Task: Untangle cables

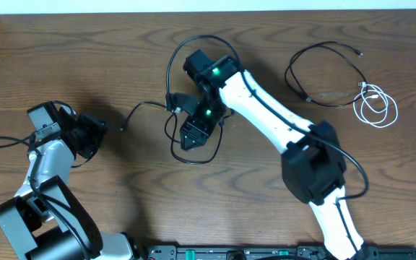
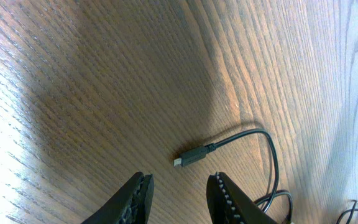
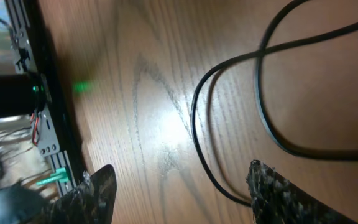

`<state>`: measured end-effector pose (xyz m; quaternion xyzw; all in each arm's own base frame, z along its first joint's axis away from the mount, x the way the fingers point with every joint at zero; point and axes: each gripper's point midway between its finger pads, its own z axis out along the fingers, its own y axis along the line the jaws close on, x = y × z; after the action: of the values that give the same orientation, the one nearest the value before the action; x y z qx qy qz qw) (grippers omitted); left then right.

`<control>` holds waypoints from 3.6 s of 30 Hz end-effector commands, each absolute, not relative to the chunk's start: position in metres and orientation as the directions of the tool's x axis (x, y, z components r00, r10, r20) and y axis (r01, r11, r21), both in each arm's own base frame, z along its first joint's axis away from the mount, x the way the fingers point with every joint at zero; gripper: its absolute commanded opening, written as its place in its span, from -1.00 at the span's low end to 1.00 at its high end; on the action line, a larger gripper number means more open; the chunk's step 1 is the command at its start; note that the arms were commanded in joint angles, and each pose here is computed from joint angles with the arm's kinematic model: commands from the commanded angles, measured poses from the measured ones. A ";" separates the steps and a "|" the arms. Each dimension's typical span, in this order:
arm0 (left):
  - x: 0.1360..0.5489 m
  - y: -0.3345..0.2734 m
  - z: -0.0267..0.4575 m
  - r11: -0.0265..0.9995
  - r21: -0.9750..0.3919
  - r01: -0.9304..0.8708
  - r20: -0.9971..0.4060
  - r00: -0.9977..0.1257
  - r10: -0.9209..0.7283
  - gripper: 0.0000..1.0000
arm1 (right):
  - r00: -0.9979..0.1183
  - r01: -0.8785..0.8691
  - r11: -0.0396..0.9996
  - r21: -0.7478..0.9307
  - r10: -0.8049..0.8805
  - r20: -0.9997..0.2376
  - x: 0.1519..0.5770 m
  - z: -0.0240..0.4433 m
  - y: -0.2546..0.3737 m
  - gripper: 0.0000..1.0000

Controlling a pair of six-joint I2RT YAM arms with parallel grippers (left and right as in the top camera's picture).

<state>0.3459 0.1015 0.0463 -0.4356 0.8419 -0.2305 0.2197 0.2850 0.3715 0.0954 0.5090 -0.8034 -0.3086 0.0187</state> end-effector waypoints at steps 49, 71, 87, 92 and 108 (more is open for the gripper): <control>0.349 0.085 0.044 0.538 -0.575 -0.616 -0.166 -0.556 -0.814 -0.31 | -0.494 -0.625 0.256 0.737 -0.861 -0.120 0.234 -0.006 0.392 -0.98; 0.351 0.086 0.045 0.540 -0.579 -0.611 -0.175 -0.555 -0.814 -0.31 | -0.306 -0.952 0.224 0.210 -0.624 -0.719 0.353 0.261 0.391 -0.98; 0.352 0.087 0.046 0.541 -0.580 -0.609 -0.178 -0.554 -0.813 -0.31 | -0.132 -0.660 0.714 -0.232 -0.415 -0.900 0.448 0.432 0.266 -0.99; 0.352 0.087 0.046 0.541 -0.580 -0.609 -0.178 -0.554 -0.813 -0.31 | -0.237 -0.424 0.874 -0.238 -0.361 -0.902 0.484 0.434 0.196 -0.98; 0.352 0.087 0.046 0.541 -0.580 -0.609 -0.177 -0.554 -0.813 -0.31 | -0.585 -0.042 0.993 -0.110 -0.113 -0.803 0.501 0.371 0.035 -0.98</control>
<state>0.3533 0.0869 0.0481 -0.4133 0.8511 -0.2353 0.2224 0.5015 0.0493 0.3763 0.0762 -0.8818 0.0389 -0.4638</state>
